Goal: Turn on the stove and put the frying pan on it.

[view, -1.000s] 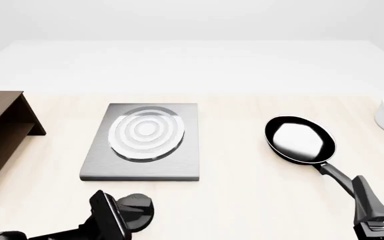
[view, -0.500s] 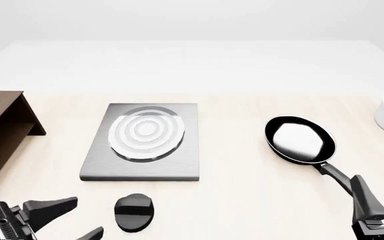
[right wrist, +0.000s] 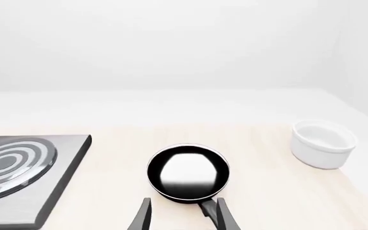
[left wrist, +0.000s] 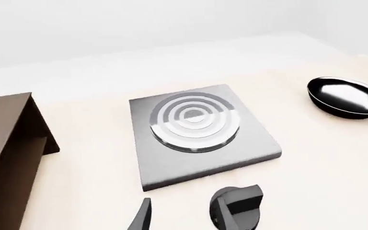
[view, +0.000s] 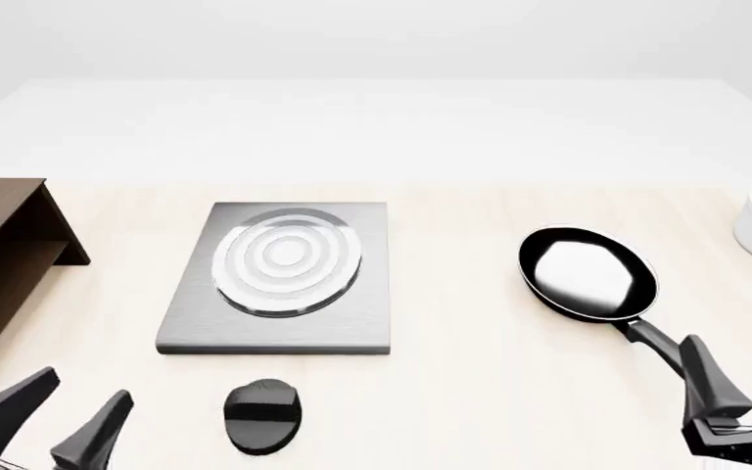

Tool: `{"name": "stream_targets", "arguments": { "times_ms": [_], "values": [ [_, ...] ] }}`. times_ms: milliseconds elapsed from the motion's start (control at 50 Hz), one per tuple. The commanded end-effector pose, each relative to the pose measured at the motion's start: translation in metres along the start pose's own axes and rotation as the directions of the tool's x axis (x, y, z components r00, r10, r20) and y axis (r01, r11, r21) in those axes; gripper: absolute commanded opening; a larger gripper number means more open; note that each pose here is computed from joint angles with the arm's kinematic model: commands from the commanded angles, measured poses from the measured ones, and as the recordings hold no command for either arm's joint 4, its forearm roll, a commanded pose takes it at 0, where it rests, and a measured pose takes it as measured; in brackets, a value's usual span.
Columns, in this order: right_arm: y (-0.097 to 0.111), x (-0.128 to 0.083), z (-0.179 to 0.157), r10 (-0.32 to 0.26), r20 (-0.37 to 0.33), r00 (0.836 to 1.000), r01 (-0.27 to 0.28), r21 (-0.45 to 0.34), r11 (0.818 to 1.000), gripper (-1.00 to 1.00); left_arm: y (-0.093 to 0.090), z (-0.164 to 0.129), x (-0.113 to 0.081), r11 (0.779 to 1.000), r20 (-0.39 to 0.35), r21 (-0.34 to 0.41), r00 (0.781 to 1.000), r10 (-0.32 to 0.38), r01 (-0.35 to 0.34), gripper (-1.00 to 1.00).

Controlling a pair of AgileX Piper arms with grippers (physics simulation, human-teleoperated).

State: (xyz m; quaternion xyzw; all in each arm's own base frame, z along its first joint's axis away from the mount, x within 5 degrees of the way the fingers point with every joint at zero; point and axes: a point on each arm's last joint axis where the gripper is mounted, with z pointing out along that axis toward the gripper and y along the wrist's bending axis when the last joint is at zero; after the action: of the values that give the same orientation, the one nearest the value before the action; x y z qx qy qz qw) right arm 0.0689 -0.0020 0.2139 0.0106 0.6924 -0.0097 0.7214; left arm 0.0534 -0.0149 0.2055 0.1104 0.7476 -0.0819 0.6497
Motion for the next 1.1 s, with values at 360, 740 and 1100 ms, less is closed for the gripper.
{"name": "stream_targets", "arguments": {
  "times_ms": [360, 740, 1100],
  "values": [
    [0.003, -0.019, 0.037, -0.014, -0.198, 0.98, 0.01, -0.025, 1.0, 1.0, 0.01, 0.001, 0.005, 0.981, 0.095, -0.17, 0.992, -0.078, 0.093, 1.0],
    [0.007, -0.062, 0.05, 0.005, -0.503, 0.865, -0.031, -0.044, 0.999, 1.0, 0.009, 0.001, 0.005, 0.982, 0.099, -0.159, 0.991, -0.091, 0.106, 1.0],
    [0.005, -0.053, 0.086, -0.039, -0.711, 0.702, 0.013, -0.042, 0.999, 1.0, 0.009, 0.001, 0.005, 0.981, 0.102, -0.156, 0.99, -0.096, 0.112, 1.0]
  ]
}}
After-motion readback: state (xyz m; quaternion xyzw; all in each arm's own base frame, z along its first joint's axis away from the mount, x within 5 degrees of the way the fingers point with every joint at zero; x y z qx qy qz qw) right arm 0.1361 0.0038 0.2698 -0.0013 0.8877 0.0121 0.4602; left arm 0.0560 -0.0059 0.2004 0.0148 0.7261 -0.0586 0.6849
